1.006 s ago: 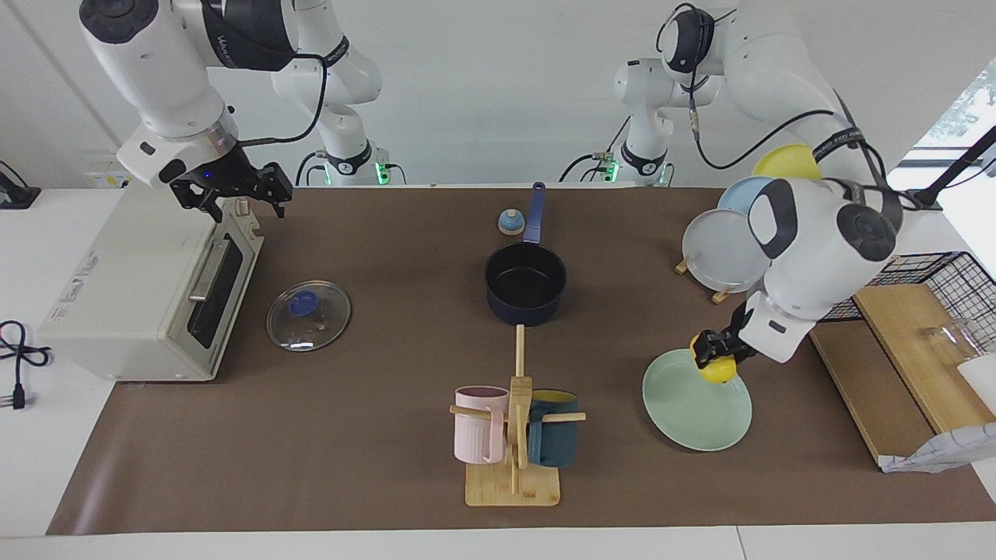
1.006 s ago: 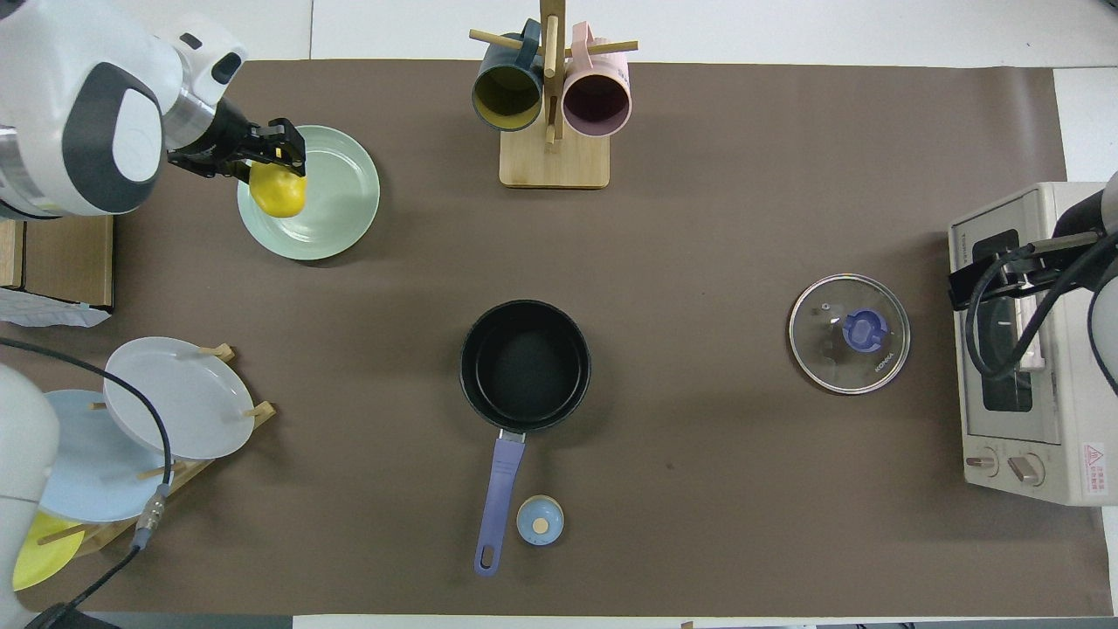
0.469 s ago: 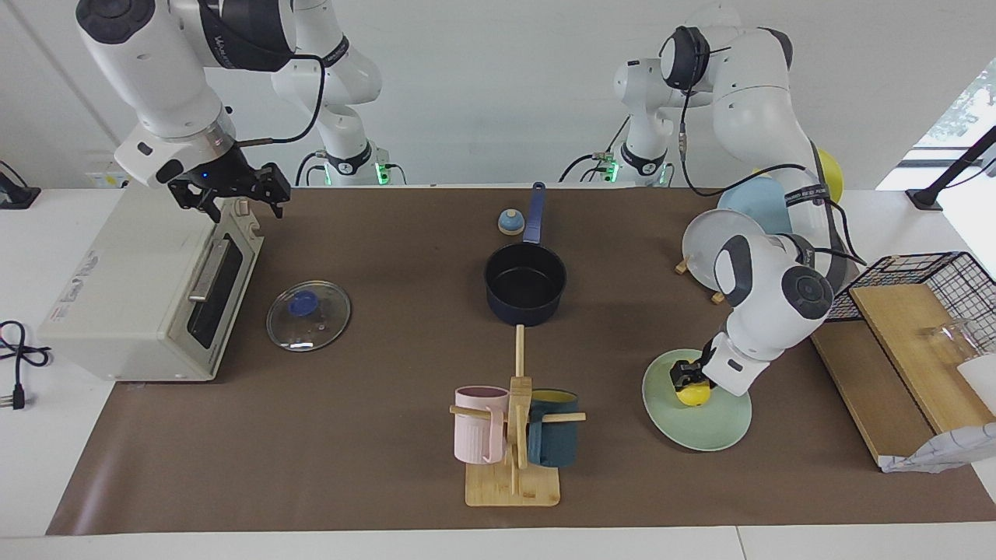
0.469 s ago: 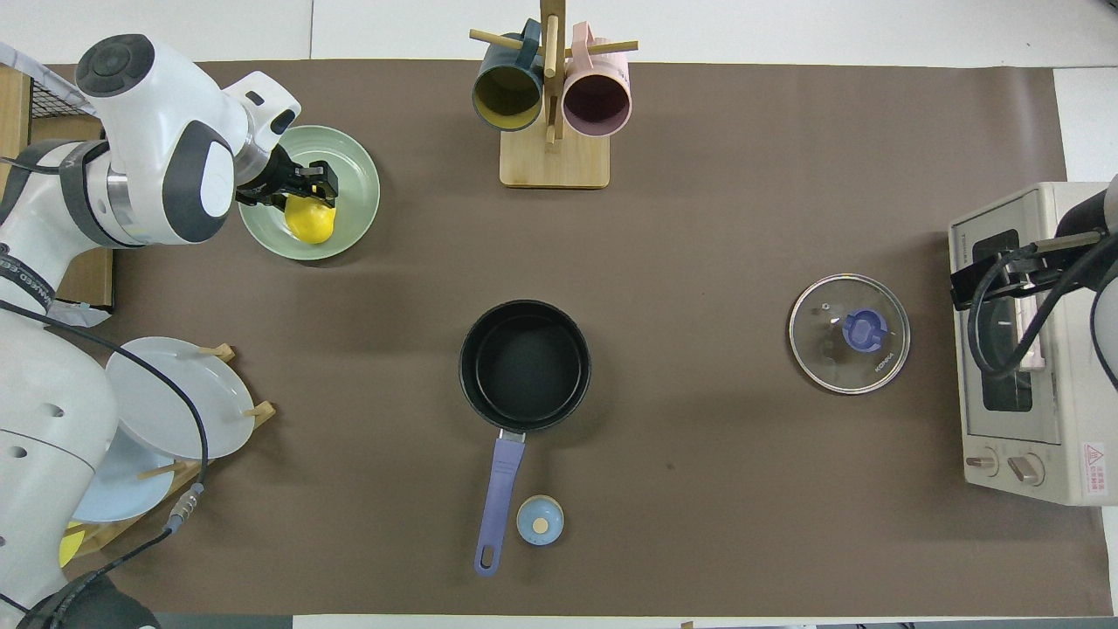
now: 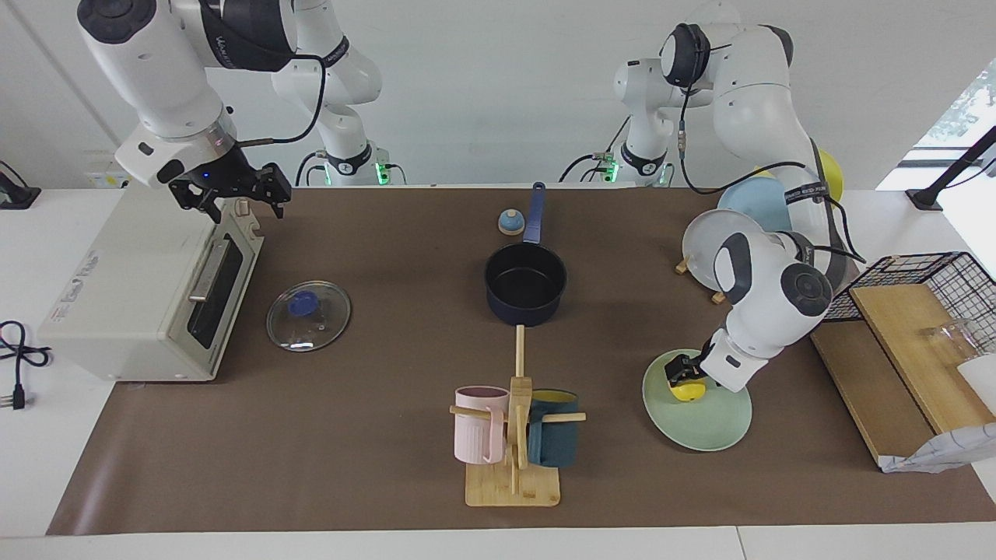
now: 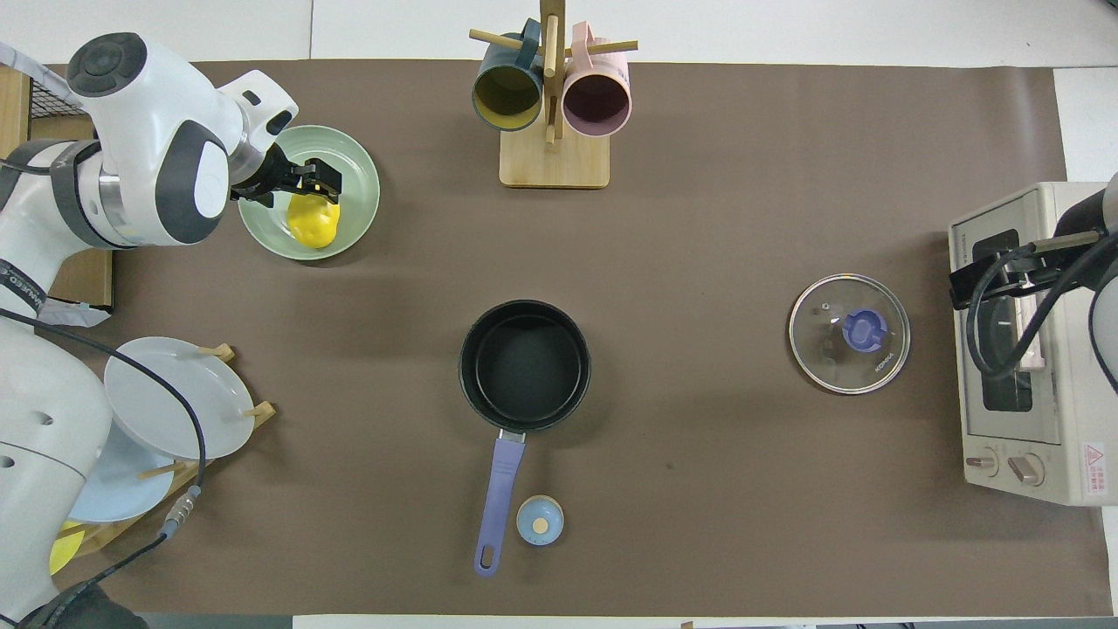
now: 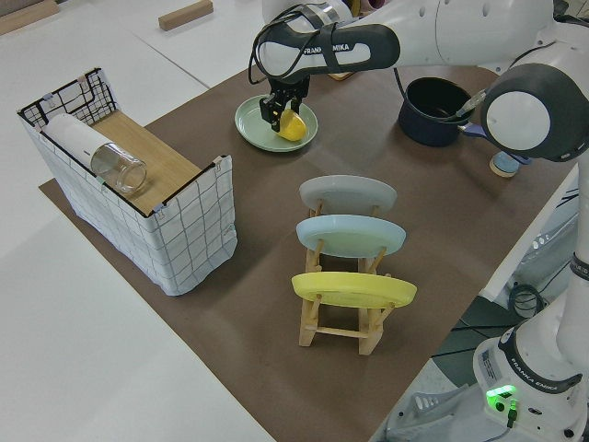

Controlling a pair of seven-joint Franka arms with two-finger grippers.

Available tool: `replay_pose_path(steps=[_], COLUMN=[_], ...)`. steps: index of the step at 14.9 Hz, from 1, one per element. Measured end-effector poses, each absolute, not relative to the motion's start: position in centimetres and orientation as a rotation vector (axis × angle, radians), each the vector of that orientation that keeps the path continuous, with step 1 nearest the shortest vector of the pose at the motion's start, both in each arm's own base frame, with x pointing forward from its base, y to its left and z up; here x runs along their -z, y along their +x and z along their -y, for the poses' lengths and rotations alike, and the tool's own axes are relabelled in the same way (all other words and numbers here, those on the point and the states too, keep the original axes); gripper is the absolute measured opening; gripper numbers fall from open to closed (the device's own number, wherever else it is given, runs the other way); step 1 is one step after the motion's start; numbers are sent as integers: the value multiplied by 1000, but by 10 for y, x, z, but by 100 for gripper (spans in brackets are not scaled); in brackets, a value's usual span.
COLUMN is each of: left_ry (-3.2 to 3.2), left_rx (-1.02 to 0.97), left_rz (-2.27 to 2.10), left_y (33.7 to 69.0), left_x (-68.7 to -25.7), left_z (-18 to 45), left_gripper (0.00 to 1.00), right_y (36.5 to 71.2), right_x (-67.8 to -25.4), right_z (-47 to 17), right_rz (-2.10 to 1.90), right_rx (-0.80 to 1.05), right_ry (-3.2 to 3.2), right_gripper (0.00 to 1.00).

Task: Transfer potato from pot to plate

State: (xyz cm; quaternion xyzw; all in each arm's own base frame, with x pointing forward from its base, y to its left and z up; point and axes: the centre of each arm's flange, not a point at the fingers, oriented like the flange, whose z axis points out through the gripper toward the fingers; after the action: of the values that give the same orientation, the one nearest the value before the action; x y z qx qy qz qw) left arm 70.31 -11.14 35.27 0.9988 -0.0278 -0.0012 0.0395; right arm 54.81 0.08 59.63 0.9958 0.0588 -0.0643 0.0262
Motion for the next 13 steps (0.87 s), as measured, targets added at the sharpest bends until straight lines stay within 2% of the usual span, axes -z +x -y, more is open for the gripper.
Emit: replay_pose_path(steps=[3, 6, 8, 10, 13], left_ry=[3055, 3061, 3064, 3068, 3068], left_rx=[-79, -86, -58, -12, 70], left_rz=[66, 3, -37, -39, -12], left_y=[689, 647, 612, 577, 532], left_x=[-445, -546, -599, -636, -662], left_z=[101, 71, 47, 37, 33], left_gripper=[100, 100, 100, 100, 100], right_y=[548, 548, 548, 548, 549], right_x=[-596, -596, -596, -597, -597], right_z=[-1, -1, -1, -1, -1], right_rz=[-182, -183, -182, -181, -181], right_rx=[199, 199, 198, 196, 190], right_ry=[3077, 3077, 3077, 3078, 3078], right_gripper=[100, 100, 100, 100, 100])
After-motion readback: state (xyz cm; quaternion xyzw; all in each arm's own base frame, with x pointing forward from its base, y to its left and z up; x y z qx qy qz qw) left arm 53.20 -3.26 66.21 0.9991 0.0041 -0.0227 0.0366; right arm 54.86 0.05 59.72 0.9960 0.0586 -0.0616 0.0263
